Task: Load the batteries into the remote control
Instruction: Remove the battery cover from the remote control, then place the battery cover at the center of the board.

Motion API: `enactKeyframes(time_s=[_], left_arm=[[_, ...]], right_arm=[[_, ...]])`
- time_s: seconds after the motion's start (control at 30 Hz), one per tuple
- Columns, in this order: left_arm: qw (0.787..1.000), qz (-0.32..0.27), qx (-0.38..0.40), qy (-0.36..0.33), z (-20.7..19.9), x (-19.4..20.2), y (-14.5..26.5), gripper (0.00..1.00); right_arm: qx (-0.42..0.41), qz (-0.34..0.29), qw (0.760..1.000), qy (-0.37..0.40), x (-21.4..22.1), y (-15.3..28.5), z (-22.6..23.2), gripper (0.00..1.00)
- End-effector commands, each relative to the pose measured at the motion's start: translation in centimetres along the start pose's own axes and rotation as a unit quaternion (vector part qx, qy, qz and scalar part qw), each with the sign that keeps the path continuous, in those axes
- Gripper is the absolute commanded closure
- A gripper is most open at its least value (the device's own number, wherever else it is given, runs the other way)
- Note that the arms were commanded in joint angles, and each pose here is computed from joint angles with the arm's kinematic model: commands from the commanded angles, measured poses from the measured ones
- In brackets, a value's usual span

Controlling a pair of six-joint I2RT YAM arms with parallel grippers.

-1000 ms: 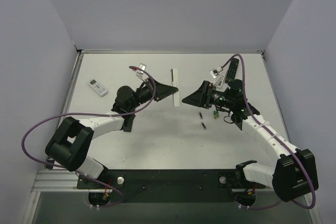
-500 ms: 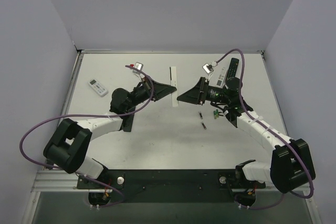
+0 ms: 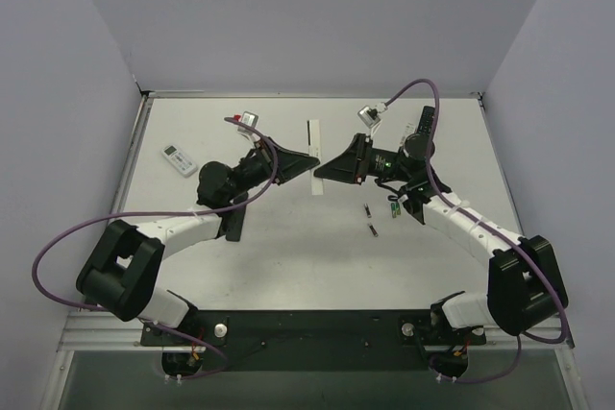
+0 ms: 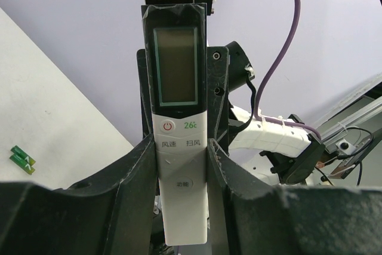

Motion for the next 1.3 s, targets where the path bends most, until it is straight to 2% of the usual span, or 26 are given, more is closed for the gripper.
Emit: enactKeyframes(time_s=[0.0, 0.1, 0.33, 0.7, 0.9, 0.97, 1.13, 1.2, 1.23, 1.27], left_arm=[[0.996, -0.045, 0.057, -0.047, -3.2, -3.2, 0.0, 1.0], [0.995, -0.064, 0.06, -0.056, -3.3, -4.3, 0.2, 1.0], [0.987, -0.116, 0.072, -0.088, -4.1, -7.6, 0.2, 1.0], [0.977, -0.18, 0.092, -0.074, -4.4, -9.7, 0.1, 1.0], [0.974, -0.192, 0.087, -0.078, -4.2, -9.9, 0.1, 1.0], [0.974, -0.195, 0.089, -0.079, -4.3, -10.0, 0.1, 1.0], [0.973, -0.195, 0.092, -0.077, -4.3, -9.9, 0.2, 1.0], [0.975, -0.191, 0.09, -0.075, -4.0, -9.7, 0.2, 1.0], [0.975, -0.188, 0.09, -0.075, -4.0, -9.5, 0.3, 1.0], [0.976, -0.184, 0.087, -0.073, -3.8, -9.2, 0.5, 1.0]], right_arm=[[-0.064, 0.013, 0.996, 0.062, -0.4, -0.4, 3.0, 0.77], [-0.065, 0.028, 0.996, 0.054, 0.6, -0.4, 2.7, 0.8], [-0.065, 0.069, 0.995, 0.035, 3.6, -0.1, 1.7, 0.79], [-0.046, 0.102, 0.993, 0.029, 5.9, 0.3, 0.0, 0.75], [-0.049, 0.108, 0.993, 0.026, 6.4, 0.4, -0.1, 0.7], [-0.049, 0.109, 0.993, 0.025, 6.4, 0.4, -0.1, 0.65], [-0.055, 0.109, 0.992, 0.025, 6.2, 0.4, 0.2, 0.64], [-0.057, 0.107, 0.992, 0.027, 6.0, 0.4, 0.5, 0.67], [-0.055, 0.104, 0.993, 0.026, 5.8, 0.4, 0.4, 0.72], [-0.055, 0.101, 0.993, 0.026, 5.7, 0.5, 0.4, 0.81]])
Point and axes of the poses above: each gripper's point midway between its finger pads, its own y axis back along the fingers, its own z axis along the line the jaws close on, x = y × z, the point moved 3 cm from there along y, back along the fingers, and after that the axes turned 8 degrees about -y, right-handed, at the moved point
